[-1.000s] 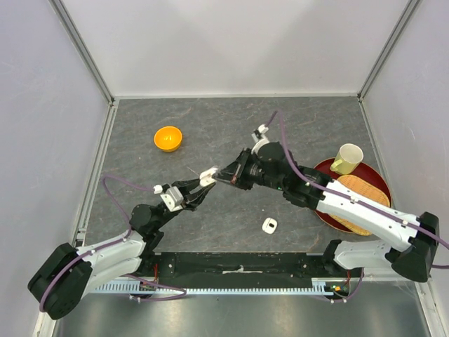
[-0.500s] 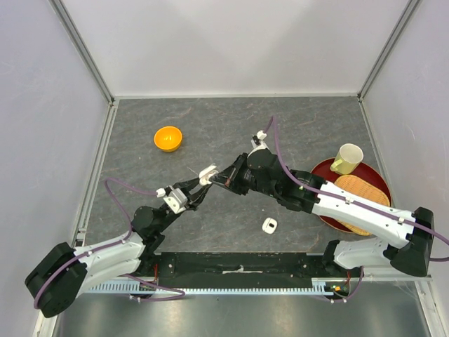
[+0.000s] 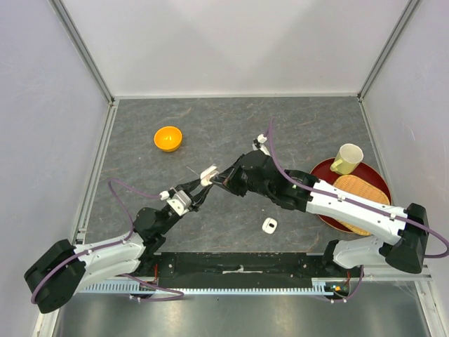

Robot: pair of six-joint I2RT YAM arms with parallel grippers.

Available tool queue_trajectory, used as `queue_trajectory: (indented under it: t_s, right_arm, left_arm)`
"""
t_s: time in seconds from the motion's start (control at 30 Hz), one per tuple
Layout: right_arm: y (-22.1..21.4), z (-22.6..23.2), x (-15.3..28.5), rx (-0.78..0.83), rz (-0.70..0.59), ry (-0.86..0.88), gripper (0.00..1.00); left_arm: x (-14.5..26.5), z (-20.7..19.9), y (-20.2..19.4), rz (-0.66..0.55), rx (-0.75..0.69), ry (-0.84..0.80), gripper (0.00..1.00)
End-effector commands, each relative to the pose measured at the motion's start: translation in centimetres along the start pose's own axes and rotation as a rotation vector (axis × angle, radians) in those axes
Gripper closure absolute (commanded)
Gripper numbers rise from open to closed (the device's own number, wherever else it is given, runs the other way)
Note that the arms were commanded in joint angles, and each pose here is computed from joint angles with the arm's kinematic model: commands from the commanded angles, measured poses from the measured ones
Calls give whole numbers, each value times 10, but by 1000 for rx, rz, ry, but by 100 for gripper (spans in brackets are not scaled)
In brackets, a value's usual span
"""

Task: Insert the wireless bluetooth earbuds into the charging case
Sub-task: Place the earbud in the charging case.

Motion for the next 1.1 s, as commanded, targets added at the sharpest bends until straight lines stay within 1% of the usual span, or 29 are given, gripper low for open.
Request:
queue_trajectory:
  t_s: [0.0,0.23,0.63,0.87,0.97,1.07]
  right_arm:
    - [2,18,1,-29,-20,30,100]
    - [1,21,-3,-30,-21,30,100]
    - [-9,1,-14,-27,24,-35,100]
    - [-11,-8,-13,-28,-3,-55,100]
    - [-10,-8,-14,-27,-7,-57,96]
    - [-7,-8,-15,-32,-26,-56,90]
  left_arm:
    - [4,3,-2,0,-60,26,98]
    - [1,-2,-2,3,-72,4,98]
    - [1,2,-3,23,-81,42,98]
    - [1,5,-4,33,-99,65,98]
    - [0,4,-3,31,-106,63,98]
    - [0,4,-2,23,-108,67,98]
Point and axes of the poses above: each gripper's point midway between its finger pads, its own x axis back along the fingers, its own z axis along the line the jaws close on, y = z × x, the point moved 4 cm from there along x, back along the fingers, and after that the axes turned 7 degrees about -x, right-handed, at the moved point
